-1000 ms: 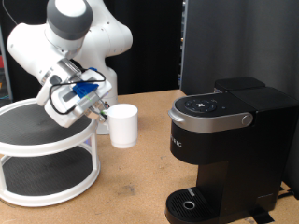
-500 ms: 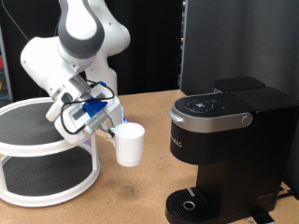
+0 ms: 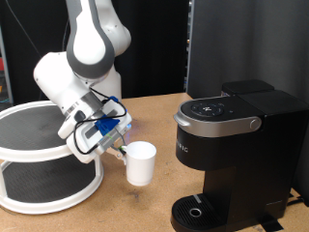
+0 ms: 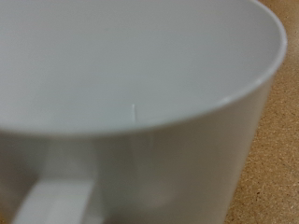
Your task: Make a cup of coffee with the keurig machine
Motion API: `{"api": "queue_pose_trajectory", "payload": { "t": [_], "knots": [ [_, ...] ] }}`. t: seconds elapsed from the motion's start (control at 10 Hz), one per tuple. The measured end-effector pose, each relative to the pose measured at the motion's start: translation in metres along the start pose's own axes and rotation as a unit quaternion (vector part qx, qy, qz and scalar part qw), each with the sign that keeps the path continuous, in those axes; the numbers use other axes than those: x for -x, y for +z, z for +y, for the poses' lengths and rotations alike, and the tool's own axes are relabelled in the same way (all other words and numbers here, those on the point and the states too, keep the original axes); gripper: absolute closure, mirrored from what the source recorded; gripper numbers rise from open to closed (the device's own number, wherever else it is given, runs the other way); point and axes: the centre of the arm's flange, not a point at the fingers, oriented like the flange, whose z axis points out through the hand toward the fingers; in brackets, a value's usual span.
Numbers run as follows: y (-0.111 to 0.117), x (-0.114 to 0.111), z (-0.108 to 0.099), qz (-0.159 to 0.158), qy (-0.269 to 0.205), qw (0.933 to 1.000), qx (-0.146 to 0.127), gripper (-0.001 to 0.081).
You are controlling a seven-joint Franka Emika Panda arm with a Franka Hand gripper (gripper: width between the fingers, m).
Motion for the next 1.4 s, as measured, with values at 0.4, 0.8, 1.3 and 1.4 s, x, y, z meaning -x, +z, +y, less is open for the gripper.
{"api": "queue_pose_trajectory", "payload": {
  "t": [0.4,0.8,1.3,1.4],
  "knots": [
    [0.018,-0.003,-0.003,0.002,0.005,1.0000,-0.001,0.0732],
    [0.035,-0.013,-0.007,0.007,0.008,0.9999,0.003,0.0732],
    [0.065,-0.016,-0.028,0.006,0.001,1.0000,-0.001,0.0732],
    [0.070,-0.016,-0.033,0.008,0.002,1.0000,-0.003,0.0732]
  ]
}}
